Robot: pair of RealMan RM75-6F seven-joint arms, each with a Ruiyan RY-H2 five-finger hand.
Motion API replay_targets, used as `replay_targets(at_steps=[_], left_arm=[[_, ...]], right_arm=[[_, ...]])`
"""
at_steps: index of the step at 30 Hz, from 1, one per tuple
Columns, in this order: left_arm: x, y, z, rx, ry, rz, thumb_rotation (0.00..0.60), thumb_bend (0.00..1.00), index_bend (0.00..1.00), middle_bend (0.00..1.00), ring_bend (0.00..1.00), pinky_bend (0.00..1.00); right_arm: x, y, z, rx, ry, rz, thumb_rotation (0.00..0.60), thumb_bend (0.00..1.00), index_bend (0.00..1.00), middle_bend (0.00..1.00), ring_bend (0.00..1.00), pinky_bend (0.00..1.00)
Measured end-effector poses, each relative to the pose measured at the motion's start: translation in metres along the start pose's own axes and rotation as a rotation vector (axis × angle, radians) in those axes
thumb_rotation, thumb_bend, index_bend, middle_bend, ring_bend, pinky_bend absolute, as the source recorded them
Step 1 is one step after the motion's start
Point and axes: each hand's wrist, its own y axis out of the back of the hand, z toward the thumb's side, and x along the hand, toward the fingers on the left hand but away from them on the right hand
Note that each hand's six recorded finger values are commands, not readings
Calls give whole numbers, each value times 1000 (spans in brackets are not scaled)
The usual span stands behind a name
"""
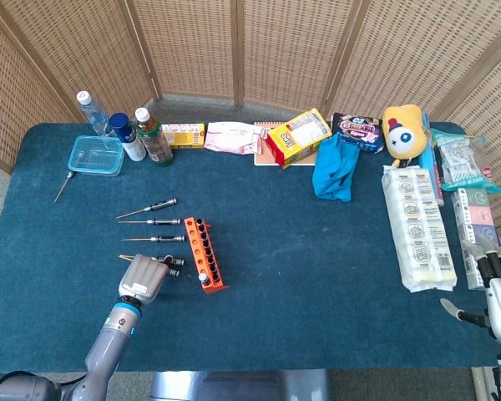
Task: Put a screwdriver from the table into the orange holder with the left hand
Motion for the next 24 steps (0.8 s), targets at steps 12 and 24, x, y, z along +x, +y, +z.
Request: replay_targets(at_steps=[12, 24], left_arm=[[0, 0, 5, -1, 5, -8, 600, 158, 168, 1000, 1000, 981], [-5, -3, 11, -2, -19, -9, 600, 159, 168, 1000, 1000, 981]], right_arm=[[0, 1, -1, -3, -1, -2, 600, 93, 127, 43, 47, 6], [0, 0, 0, -2, 0, -1, 600, 94, 127, 43, 47, 6]])
